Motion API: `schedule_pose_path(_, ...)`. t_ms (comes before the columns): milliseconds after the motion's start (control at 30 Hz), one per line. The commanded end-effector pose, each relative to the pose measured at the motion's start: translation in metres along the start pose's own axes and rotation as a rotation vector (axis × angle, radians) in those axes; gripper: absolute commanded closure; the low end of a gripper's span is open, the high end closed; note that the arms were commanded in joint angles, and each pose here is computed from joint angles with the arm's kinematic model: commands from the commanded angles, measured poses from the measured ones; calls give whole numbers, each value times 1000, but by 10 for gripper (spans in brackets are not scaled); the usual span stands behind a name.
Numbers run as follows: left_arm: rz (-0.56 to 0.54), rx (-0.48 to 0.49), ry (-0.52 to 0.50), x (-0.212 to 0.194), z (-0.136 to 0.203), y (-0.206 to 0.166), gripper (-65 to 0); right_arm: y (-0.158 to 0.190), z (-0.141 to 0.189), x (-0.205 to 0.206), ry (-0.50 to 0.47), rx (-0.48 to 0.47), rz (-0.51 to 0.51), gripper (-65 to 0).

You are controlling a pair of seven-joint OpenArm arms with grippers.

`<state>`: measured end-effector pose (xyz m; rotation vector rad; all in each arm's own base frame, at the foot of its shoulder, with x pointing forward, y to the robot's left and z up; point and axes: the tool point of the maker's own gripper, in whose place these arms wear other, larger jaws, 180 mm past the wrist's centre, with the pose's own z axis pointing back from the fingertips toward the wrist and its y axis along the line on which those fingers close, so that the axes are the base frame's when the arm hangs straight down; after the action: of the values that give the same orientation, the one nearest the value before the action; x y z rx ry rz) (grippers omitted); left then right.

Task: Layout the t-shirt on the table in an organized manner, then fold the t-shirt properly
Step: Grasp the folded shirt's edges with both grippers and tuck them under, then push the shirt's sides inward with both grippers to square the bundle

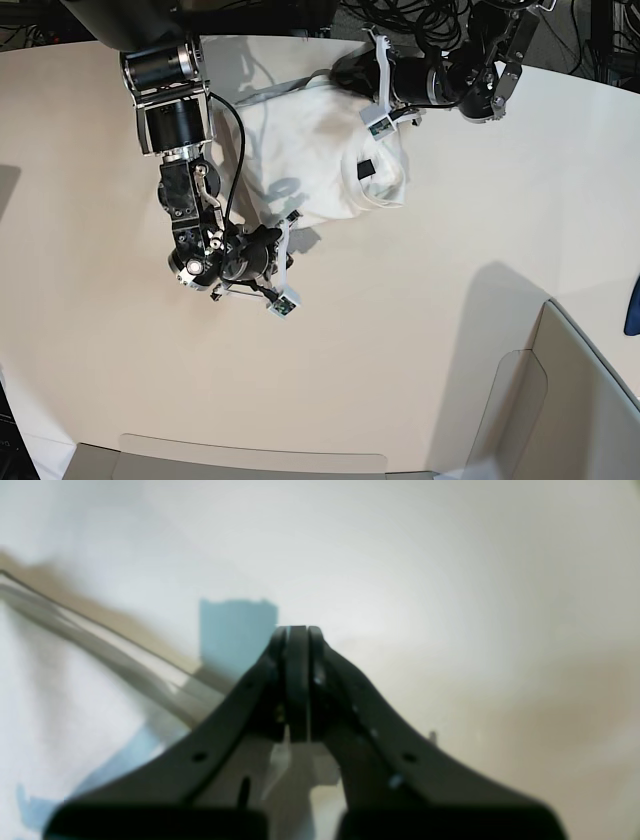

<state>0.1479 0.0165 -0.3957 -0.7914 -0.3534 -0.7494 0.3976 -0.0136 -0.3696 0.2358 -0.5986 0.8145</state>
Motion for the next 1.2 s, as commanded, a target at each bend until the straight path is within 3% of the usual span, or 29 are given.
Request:
schedule_pose_path(0,3,-2,-20,4,3,3,-45,-8,10,16,-49,-24,25,0)
schedule_pose_path(267,47,193,99,-18,-2,51,-45,-14,29,-17,-15,-86,55,0)
schedule_pose_path(400,-16,291,109,2,9,77,-45,-17,44,-36,18,-127,75,0)
schedule_pose_path(567,-21,341,103,21,18,106,-45,-8,63,-62,57,-161,112,0)
schedule_pose_path(800,1,389,55,52,27,145,-45,30,77,-84,57,-140,134,0)
schedule_pose_path(1167,10,400,25,76,28,160,-45,40,93,-89,81,-162,153,0)
